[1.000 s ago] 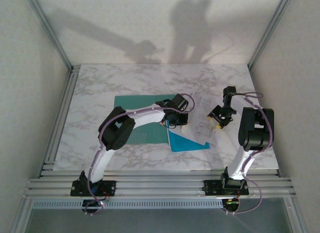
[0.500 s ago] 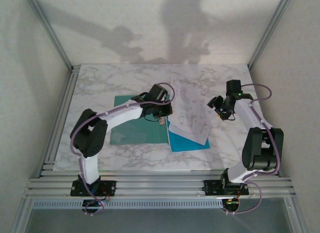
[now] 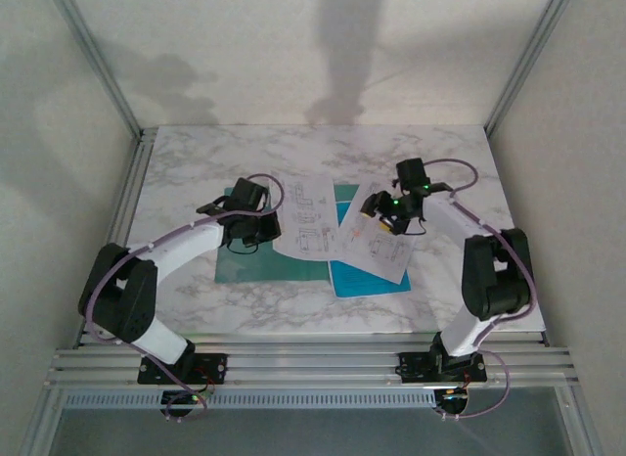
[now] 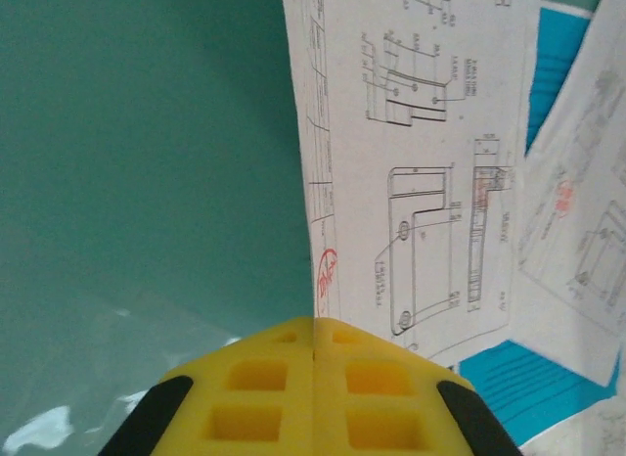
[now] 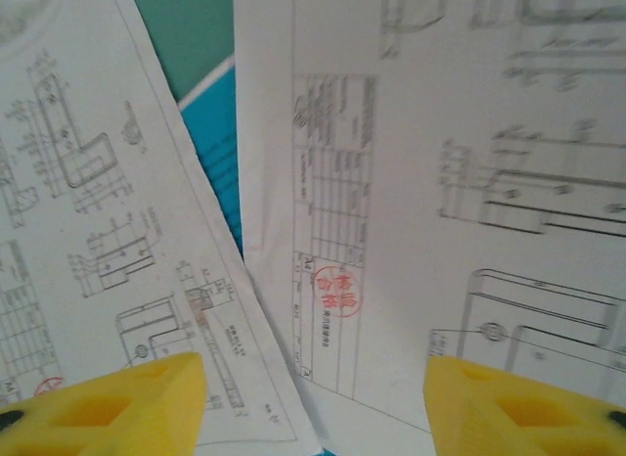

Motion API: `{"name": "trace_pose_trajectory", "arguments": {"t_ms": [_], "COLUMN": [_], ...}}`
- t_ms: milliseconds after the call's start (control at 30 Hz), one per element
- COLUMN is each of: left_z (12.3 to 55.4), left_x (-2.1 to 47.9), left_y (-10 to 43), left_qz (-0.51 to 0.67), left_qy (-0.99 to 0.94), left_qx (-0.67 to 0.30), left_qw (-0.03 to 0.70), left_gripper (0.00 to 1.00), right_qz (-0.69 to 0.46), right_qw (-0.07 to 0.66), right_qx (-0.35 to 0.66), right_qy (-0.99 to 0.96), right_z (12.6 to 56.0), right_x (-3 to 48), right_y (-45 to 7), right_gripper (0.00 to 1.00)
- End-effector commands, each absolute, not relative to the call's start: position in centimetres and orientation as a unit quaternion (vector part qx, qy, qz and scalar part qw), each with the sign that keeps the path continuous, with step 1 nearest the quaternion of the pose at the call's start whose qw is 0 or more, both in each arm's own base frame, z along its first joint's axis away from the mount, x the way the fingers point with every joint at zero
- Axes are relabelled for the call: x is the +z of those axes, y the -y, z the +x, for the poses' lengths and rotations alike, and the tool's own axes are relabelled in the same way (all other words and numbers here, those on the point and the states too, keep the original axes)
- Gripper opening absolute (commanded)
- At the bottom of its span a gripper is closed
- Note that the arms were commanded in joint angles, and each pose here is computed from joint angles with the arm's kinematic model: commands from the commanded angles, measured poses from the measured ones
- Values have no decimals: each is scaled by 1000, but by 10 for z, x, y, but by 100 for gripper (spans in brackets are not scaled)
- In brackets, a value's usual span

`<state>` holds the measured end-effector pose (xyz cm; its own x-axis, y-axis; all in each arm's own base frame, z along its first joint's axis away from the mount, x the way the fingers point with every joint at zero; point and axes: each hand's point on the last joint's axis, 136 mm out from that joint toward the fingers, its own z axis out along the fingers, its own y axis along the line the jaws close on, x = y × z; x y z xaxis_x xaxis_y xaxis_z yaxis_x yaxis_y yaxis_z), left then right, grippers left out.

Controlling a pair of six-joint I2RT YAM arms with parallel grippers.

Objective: Put the files into the folder

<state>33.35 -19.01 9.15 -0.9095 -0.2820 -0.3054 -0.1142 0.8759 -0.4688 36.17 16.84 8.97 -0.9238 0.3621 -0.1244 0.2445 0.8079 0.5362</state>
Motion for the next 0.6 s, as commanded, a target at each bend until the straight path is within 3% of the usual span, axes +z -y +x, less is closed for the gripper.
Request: {"name": "trace_pose_trajectory", "arguments": {"t_ms": [0,567], "left_z": [322,313], "left_x": [85,64], "left_y": [164,142], "left_qz": [-100,-111], "left_qy": [-959,-966], "left_qx": [-190,-154], "left_qw": [186,177], "left_gripper": [0,0], "right_qz": [131,65], "right_qw": [108,57], "right_qx": [287,285], "right_qy": [-943,-955], "right_z": [371,382], "right_x": [93,52], "right_y": [-201,-298], "right_gripper": [60,55]}}
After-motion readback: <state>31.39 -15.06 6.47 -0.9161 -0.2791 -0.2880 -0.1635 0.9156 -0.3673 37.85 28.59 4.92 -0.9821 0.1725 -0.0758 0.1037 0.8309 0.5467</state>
